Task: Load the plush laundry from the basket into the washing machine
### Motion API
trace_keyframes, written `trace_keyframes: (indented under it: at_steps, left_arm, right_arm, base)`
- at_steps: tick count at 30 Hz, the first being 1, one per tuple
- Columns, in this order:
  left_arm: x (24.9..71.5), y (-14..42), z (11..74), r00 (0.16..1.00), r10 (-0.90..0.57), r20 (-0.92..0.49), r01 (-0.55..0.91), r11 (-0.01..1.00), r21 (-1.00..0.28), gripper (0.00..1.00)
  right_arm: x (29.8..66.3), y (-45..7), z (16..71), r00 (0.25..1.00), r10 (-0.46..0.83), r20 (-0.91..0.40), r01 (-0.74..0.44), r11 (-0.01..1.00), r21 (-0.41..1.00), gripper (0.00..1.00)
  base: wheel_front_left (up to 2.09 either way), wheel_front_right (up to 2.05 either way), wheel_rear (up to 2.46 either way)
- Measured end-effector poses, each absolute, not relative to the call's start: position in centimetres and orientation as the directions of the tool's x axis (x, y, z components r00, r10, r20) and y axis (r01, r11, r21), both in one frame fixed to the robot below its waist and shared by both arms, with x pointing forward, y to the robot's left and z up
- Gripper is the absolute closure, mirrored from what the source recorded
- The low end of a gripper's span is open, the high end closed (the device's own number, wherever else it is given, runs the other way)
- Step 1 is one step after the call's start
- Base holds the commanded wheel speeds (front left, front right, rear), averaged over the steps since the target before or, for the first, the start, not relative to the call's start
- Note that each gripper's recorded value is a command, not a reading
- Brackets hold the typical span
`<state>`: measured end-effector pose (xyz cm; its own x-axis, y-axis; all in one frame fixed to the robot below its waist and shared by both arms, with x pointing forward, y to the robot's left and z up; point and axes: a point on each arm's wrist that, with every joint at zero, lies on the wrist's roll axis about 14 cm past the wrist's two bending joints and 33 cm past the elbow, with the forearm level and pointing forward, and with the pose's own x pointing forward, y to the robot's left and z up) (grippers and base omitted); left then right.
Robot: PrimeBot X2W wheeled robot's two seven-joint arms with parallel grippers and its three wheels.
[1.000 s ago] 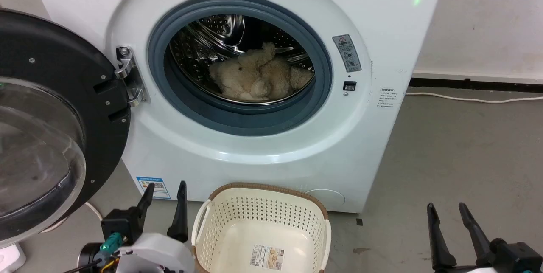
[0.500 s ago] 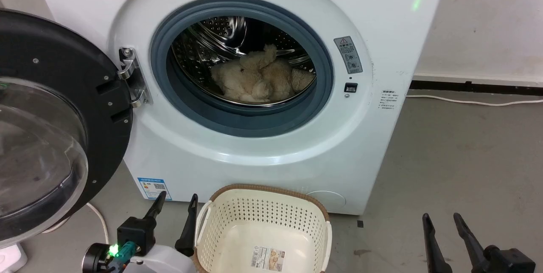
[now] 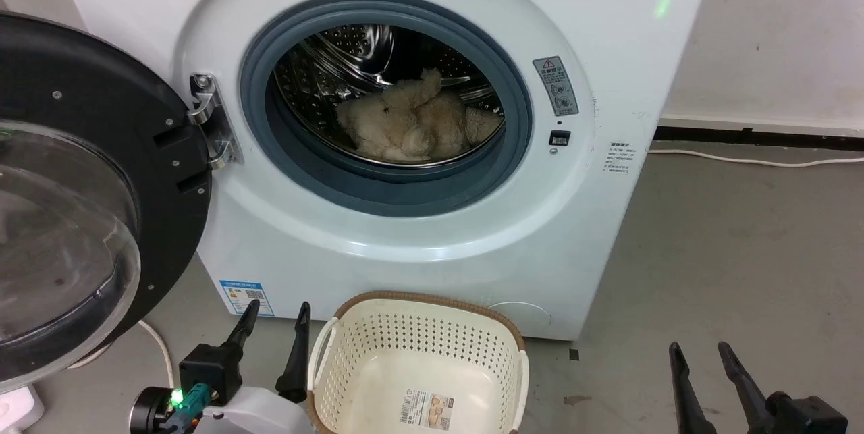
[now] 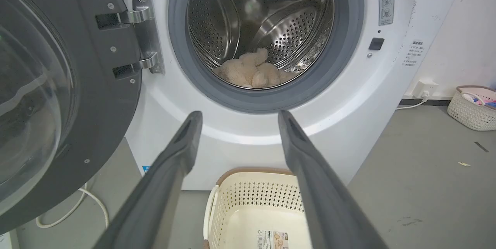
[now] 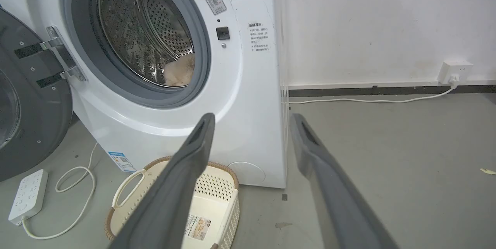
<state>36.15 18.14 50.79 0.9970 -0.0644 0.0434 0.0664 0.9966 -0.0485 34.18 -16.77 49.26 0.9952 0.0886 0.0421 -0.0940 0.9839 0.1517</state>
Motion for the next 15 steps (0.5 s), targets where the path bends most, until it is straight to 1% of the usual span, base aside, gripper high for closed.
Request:
trace_keyframes:
  at_steps: [11, 12, 15]
  left_arm:
    - [36.18, 18.61, 50.27, 0.999, -0.042, 0.026, 0.044, 0.997, -0.062, 0.0]
    - [36.19, 18.62, 50.26, 0.999, -0.042, 0.025, 0.044, 0.997, -0.061, 1.0]
    - [36.19, 18.6, 50.25, 0.999, -0.042, 0.025, 0.044, 0.997, -0.062, 1.0]
  right_arm:
    - [34.36, -16.58, 48.99, 0.995, 0.094, 0.033, -0.098, 0.983, 0.154, 0.0]
    - [34.37, -16.58, 48.98, 0.995, 0.094, 0.033, -0.098, 0.983, 0.154, 1.0]
    - [34.37, -16.56, 48.98, 0.995, 0.095, 0.033, -0.099, 0.983, 0.154, 1.0]
  base:
    - [0.0, 0.0, 0.0]
    - [0.0, 0.0, 0.0]
    - [0.0, 0.0, 0.0]
